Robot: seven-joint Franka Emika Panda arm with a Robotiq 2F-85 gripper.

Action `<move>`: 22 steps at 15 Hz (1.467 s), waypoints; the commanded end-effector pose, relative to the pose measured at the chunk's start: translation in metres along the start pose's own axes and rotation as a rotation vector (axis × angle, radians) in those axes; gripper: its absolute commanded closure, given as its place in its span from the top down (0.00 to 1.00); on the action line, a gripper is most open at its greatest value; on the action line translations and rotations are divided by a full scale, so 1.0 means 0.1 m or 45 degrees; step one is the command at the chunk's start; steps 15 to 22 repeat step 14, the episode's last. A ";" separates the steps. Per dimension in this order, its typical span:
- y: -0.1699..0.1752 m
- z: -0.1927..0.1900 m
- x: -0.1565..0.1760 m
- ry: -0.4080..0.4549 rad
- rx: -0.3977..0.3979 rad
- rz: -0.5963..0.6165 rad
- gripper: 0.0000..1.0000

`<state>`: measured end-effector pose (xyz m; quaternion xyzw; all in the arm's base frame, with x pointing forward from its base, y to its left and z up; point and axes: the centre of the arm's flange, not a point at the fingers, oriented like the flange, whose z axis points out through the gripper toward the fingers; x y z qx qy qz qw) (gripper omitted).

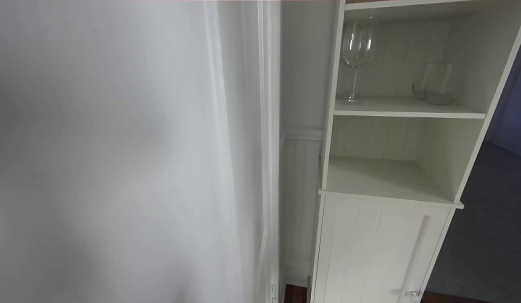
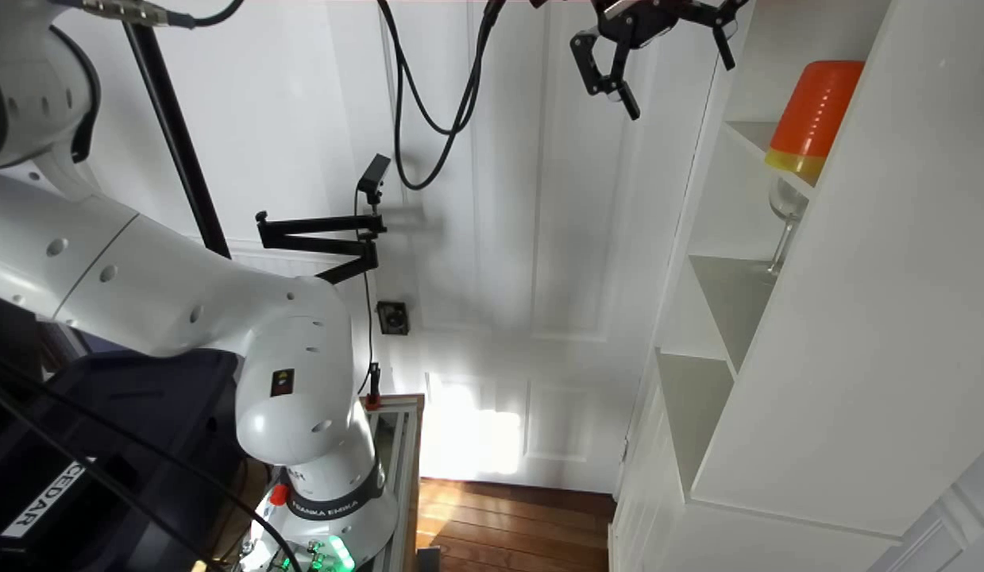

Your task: Place the stacked cups on the top shelf upside down

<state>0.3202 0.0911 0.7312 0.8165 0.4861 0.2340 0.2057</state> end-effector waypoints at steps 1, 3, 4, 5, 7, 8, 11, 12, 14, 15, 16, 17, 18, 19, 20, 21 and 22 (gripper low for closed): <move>-0.08 -0.11 -0.11 0.102 -0.015 0.227 1.00; -0.07 -0.13 -0.12 0.139 -0.044 0.344 1.00; -0.07 -0.15 -0.13 0.152 -0.061 0.406 1.00; -0.07 -0.17 -0.14 0.175 -0.087 0.461 1.00; -0.09 -0.18 -0.15 0.250 -0.125 0.511 1.00; -0.10 -0.18 -0.15 0.258 -0.124 0.526 1.00; -0.11 -0.12 -0.19 0.266 -0.077 0.582 1.00; -0.02 -0.15 -0.09 0.226 -0.101 0.533 1.00; -0.03 -0.11 -0.11 0.223 -0.089 0.549 1.00; -0.03 -0.11 -0.11 0.223 -0.089 0.549 1.00; -0.03 -0.11 -0.11 0.223 -0.089 0.549 1.00; -0.03 -0.11 -0.11 0.223 -0.089 0.549 1.00; -0.03 -0.11 -0.11 0.223 -0.089 0.549 1.00; -0.03 -0.11 -0.11 0.223 -0.089 0.549 1.00; -0.03 -0.11 -0.11 0.223 -0.089 0.549 1.00; -0.03 -0.11 -0.11 0.223 -0.089 0.549 1.00; -0.03 -0.11 -0.11 0.223 -0.089 0.549 1.00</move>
